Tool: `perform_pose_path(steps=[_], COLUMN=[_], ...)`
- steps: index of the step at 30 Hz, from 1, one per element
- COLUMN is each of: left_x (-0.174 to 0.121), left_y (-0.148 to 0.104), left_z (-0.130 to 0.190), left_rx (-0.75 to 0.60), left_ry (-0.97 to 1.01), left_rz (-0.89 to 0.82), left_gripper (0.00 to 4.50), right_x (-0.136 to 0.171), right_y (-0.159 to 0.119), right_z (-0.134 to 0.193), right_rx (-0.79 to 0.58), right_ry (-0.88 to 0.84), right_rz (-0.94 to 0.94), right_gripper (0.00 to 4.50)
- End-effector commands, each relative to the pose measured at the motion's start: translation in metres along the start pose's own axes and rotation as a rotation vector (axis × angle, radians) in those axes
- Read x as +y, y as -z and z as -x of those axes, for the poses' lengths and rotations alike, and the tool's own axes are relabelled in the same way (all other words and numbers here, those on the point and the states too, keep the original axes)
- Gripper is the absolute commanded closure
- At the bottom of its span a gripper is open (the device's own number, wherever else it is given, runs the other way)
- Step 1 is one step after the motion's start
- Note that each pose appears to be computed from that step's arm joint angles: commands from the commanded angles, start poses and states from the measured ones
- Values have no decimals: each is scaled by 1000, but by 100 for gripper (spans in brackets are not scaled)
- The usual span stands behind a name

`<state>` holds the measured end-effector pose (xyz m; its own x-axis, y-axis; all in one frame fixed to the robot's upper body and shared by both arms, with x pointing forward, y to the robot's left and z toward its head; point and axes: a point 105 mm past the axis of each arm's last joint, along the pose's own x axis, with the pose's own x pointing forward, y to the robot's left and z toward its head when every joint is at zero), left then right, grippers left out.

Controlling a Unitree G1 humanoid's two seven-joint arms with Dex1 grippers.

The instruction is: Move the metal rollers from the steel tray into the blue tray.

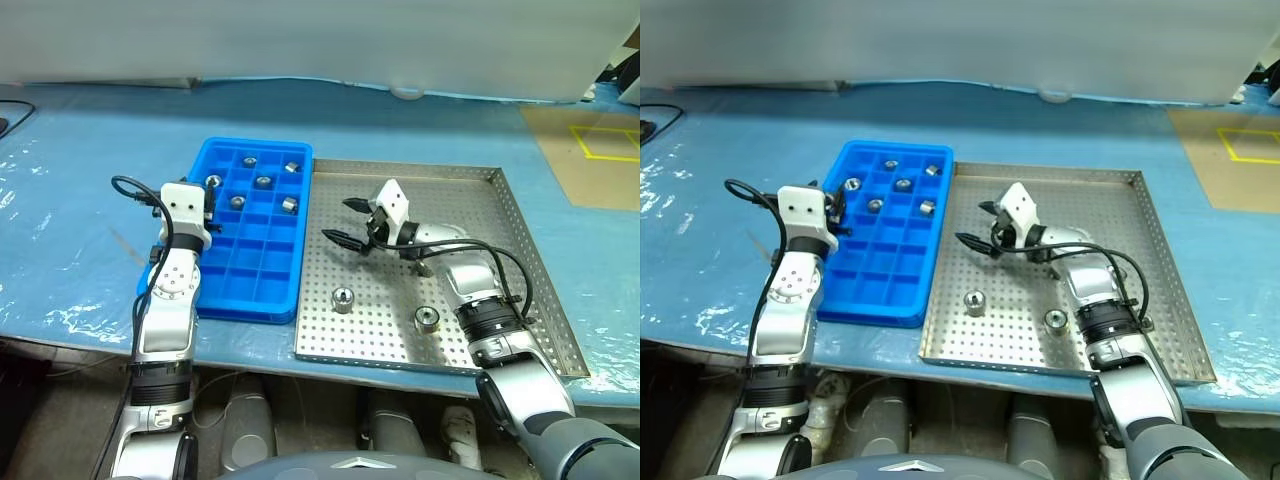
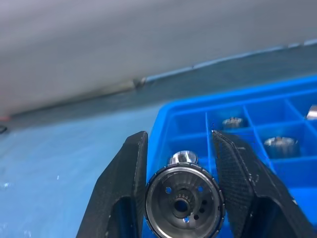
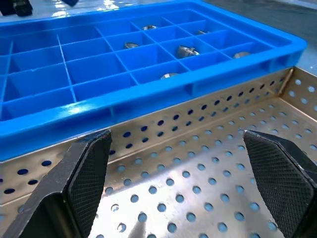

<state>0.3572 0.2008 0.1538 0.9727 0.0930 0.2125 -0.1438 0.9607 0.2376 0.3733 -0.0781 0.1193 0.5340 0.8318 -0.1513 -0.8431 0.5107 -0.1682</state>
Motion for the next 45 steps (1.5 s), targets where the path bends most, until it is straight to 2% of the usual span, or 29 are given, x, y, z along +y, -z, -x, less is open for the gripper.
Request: perform_pose_path(steps=[1,8,13,17,21,22,25,27,30,33,40,45], left_x=[7,18,16,14,-3,-7,-48,-65,-95,-117,-148,-158], left_y=[3,22,31,35,13,8,-27,-41,-55,-63,-50,-34], left_z=[5,14,10,-2,-24,-27,-34,-33,-25,-13,18,49], left_rx=[22,113,149,162,86,65,-65,-117,-170,-204,-187,-102], left_ry=[-61,-150,-135,-123,-11,18,300,439,689,918,1348,1671], left_rz=[26,35,54,66,139,160,262,286,297,285,128,25], left_gripper=[286,286,286,158,23,23,23,23,23,23,23,23], right_x=[0,-6,-4,-5,-5,-5,-9,-12,-16,-22,-37,-40], right_y=[-12,-7,-5,-5,-2,-2,-4,-7,-14,-12,1,4], right_z=[-2,5,6,5,8,8,14,19,36,61,121,143], right_rx=[-34,-14,-12,-12,-6,-6,-12,-22,-49,-19,97,122], right_ry=[-11,12,15,18,30,35,62,78,99,145,298,373], right_rz=[40,47,47,48,50,49,51,46,12,13,30,26], right_gripper=[0,0,0,0,0,0,0,0,0,0,0,0])
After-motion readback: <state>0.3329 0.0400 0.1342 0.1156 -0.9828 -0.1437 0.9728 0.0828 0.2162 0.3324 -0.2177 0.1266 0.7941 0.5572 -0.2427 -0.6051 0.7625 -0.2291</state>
